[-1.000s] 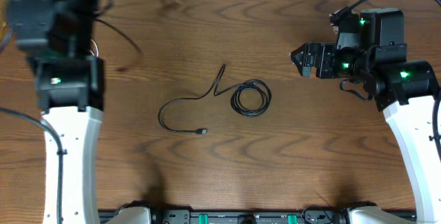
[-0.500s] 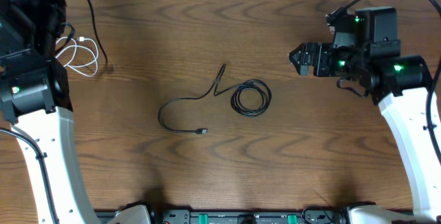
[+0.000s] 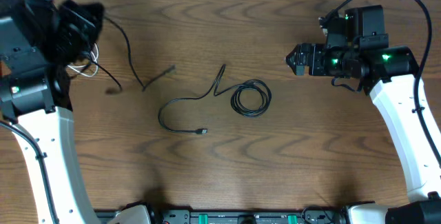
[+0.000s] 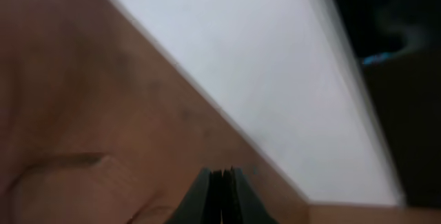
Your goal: Untangle cables
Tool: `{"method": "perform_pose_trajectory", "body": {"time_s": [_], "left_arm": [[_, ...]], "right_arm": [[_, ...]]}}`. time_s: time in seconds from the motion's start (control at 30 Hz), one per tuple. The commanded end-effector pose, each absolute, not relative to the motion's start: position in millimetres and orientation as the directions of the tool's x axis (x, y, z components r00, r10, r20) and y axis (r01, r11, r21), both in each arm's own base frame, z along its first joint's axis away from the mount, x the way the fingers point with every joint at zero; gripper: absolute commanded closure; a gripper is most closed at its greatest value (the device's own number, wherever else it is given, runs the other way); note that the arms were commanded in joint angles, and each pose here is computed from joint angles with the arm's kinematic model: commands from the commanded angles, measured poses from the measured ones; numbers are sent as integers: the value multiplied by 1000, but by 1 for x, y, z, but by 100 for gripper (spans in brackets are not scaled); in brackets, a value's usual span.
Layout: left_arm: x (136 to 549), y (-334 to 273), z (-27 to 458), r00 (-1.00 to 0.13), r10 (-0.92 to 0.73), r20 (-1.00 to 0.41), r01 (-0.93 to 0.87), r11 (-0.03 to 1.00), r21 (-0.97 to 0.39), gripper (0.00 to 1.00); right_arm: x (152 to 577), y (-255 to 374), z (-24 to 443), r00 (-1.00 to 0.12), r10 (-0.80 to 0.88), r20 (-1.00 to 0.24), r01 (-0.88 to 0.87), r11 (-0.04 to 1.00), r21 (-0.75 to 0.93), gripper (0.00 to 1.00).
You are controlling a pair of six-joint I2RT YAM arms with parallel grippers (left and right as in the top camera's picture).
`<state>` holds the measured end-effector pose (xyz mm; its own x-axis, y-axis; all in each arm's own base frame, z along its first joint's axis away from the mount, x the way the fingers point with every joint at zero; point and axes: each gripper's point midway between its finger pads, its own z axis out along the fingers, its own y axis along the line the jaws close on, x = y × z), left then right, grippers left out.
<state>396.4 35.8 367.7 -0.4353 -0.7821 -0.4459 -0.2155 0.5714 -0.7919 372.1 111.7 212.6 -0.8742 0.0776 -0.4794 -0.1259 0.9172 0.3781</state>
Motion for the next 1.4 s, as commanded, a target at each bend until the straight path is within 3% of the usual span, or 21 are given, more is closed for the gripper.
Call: {"method": "perform_pose_trajectory", "body": {"time_s": [0.0,0.17,0.53,0.6,0.63,0.67,0.8,0.87,1.2,1.37], "left_arm": [[380,55,346,-464,-726,-507,-301,667,-681,93],[351,100,306,-408,-776,-481,-551,629,-548,93],[311,167,273,-306,-849,-431,-735,498,-460,93],[325,145,281,-433,-790,-435,-584,613,-532,93],[337,119,296,-532,-704,-470,-390,697,-602,93],[342,102,309,-568,-659,-494,-265,714,-648,93],[346,55,358,-608,-573,-550,84,642,-762,93],[341,22,389,-636,-522,-569,261,548,-795,93],[343,-54,396,-689,-342,-639,440,502,-744,92],[344,-65,398,-712,-342,-614,430,479,-766,93]], "right_arm": [[371,114,211,-875,55,-481,-145,918,369,1],[372,114,211,-873,55,-485,-146,918,369,1],[374,115,212,-870,56,-490,-148,918,369,1],[375,115,213,-867,57,-496,-151,917,369,1],[377,115,214,-862,58,-503,-154,917,369,1],[378,115,215,-859,58,-509,-157,916,369,1],[379,116,215,-856,58,-513,-159,916,369,1],[379,115,215,-858,58,-510,-157,916,369,1],[378,116,214,-860,57,-507,-156,916,369,1],[376,115,212,-866,57,-496,-152,917,369,1]]}}
